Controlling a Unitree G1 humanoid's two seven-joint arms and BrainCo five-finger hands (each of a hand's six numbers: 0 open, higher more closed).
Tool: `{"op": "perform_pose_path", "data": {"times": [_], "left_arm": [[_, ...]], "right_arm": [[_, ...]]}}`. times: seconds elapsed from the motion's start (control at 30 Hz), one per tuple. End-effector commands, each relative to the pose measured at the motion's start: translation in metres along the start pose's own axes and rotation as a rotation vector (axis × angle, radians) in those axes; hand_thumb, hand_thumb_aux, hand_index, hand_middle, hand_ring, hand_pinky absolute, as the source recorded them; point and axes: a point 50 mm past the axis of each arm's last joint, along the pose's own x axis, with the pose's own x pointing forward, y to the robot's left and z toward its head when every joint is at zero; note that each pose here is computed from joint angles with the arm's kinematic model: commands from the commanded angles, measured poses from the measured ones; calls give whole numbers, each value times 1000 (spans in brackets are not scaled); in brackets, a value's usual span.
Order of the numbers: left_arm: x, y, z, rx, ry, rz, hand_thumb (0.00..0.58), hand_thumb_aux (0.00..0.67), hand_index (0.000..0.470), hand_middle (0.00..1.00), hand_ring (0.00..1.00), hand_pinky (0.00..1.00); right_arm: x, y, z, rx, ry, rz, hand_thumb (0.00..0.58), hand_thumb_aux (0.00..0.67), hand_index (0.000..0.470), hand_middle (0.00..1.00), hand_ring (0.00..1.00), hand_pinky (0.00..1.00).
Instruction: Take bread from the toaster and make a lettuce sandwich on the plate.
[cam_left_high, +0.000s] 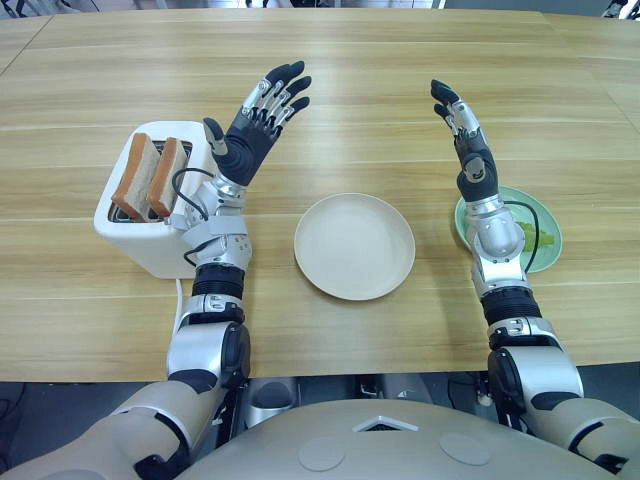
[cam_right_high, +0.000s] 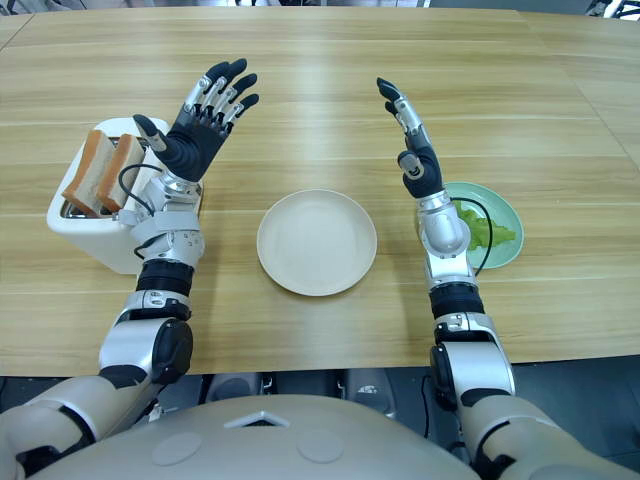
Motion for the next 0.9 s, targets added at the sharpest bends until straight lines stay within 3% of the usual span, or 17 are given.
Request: {"op": "perform_pose_path", "data": {"times": [0.03,0.53,0.7,0.9], "left_arm": [[-2,-1,-1,11,22,-14,0,0,0,0,0,0],[-1,-2,1,15,18,-32,0,0,0,0,0,0],[1,-5,35,-72,-131,-77,0,0,0,0,0,0],[4,-14,117,5,-352,-85,0,0,0,0,0,0]], "right_arm": [[0,3,-2,9,10,11,0,0,0,0,0,0],[-1,3,0,27,-1,9,0,0,0,0,0,0],[1,2,2,35,-11,16,0,0,0,0,0,0],[-2,4,3,49,-14,18,0,0,0,0,0,0]]}}
